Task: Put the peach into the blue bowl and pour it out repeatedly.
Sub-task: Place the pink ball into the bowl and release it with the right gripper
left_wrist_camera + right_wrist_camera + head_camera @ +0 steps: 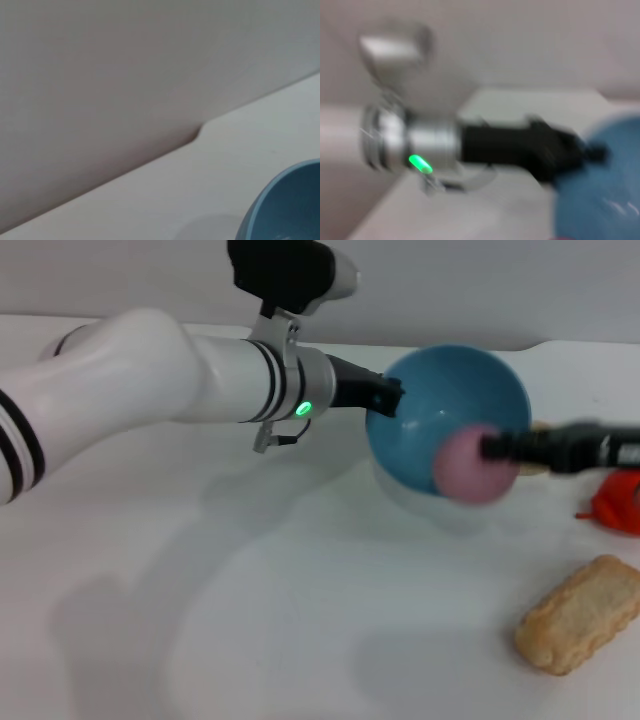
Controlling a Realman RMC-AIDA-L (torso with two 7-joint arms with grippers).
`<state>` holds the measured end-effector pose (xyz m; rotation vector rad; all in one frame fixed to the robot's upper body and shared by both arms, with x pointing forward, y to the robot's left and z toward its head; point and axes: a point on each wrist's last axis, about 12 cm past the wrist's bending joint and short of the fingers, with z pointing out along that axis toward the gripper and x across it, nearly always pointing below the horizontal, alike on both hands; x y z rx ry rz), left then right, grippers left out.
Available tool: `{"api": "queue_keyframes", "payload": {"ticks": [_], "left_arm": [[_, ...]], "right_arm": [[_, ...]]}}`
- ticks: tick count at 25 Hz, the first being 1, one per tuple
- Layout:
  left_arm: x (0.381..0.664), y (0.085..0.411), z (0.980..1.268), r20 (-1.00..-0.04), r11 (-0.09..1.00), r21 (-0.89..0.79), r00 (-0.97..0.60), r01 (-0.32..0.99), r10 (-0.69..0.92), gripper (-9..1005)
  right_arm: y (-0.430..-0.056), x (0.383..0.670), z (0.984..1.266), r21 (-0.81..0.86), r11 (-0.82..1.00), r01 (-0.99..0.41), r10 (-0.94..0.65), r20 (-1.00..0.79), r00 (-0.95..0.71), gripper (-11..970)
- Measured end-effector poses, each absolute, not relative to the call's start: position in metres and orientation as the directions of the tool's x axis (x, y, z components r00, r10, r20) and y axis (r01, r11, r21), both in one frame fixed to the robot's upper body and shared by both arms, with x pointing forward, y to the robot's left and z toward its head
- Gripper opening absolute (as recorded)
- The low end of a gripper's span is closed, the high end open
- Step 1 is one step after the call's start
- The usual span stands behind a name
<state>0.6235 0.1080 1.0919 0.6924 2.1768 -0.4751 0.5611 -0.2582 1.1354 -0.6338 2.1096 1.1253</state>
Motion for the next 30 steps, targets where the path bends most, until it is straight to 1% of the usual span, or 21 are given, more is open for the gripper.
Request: {"api": "queue_keyframes", "payload": {"ticks": [2, 5, 10, 16, 22, 30], "left_arm": [[0.621, 0.101, 1.091, -0.773, 0.762, -0.086, -0.526, 0.642, 0.355, -1], [0.618, 0.095, 1.09, -0.768, 0.742, -0.069, -0.51, 0.667, 0.386, 0], [0.615, 0.088, 1.09, -0.765, 0.72, -0.054, -0.492, 0.691, 0.415, 0], [0.614, 0.087, 1.089, -0.764, 0.718, -0.051, -0.49, 0.695, 0.42, 0], [0.616, 0.088, 1.09, -0.77, 0.722, -0.048, -0.486, 0.69, 0.414, 0], [0.617, 0.09, 1.089, -0.773, 0.729, -0.042, -0.484, 0.683, 0.41, 0]], "right_arm": [[-0.26, 0.566, 1.148, 0.52, 0.499, -0.693, -0.086, -0.766, -0.637, 80], [-0.261, 0.576, 1.153, 0.486, 0.528, -0.697, -0.064, -0.795, -0.603, 60], [-0.252, 0.589, 1.144, 0.488, 0.551, -0.677, -0.057, -0.787, -0.614, 52], [-0.251, 0.593, 1.13, 0.475, 0.595, -0.648, -0.076, -0.77, -0.634, 43], [-0.256, 0.59, 1.125, 0.463, 0.608, -0.645, -0.072, -0.777, -0.625, 152], [-0.265, 0.585, 1.124, 0.394, 0.616, -0.682, -0.097, -0.821, -0.562, 516]]}}
